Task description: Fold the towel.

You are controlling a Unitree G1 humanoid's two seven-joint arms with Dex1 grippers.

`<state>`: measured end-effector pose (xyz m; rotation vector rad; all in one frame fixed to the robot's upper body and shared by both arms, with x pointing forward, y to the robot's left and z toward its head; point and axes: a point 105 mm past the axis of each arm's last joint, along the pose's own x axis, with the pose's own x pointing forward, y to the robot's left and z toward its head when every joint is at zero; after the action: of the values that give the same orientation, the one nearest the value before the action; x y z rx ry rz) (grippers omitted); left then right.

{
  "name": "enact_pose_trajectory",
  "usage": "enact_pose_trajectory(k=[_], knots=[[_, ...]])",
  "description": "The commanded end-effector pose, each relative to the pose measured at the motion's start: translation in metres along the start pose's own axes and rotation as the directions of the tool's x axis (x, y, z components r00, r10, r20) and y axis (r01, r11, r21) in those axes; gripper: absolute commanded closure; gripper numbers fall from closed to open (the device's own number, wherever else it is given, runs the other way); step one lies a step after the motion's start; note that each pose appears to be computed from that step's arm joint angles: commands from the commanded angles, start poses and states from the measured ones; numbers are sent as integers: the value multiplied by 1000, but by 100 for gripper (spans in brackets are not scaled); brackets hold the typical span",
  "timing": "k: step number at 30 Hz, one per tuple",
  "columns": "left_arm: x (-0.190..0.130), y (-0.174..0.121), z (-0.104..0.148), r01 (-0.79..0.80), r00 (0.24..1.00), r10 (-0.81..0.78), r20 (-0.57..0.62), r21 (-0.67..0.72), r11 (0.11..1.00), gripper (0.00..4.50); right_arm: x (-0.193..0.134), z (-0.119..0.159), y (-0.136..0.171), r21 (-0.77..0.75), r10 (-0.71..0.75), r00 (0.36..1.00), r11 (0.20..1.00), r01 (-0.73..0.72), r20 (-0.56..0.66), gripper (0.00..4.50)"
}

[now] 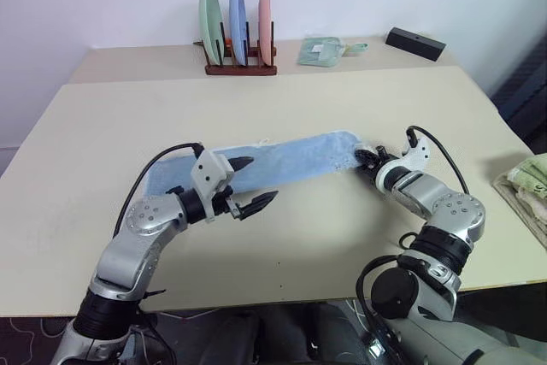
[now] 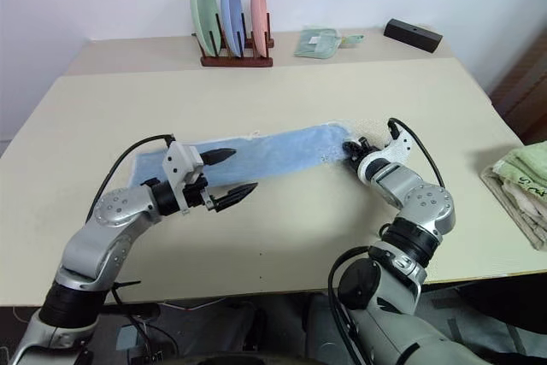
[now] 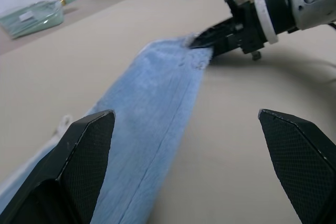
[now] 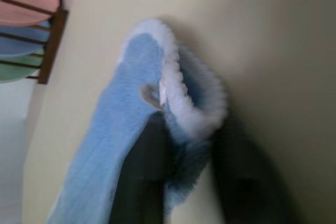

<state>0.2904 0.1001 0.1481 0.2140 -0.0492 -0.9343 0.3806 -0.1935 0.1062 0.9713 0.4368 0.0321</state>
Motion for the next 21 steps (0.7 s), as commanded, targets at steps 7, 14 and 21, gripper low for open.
enact_pose_trajectory(k=[7,14,21], knots=[[-16,24,4,-126,992,126,13,-11,992,0,-70,56,-11,-247,13,974,968,45,227,446],[0,22,2,-54,998,54,21,-6,999,0,-96,73,7,-541,51,967,836,94,248,446],[9,22,4,-36,999,36,39,8,999,0,-77,4,54,-953,177,979,266,-148,-103,446]])
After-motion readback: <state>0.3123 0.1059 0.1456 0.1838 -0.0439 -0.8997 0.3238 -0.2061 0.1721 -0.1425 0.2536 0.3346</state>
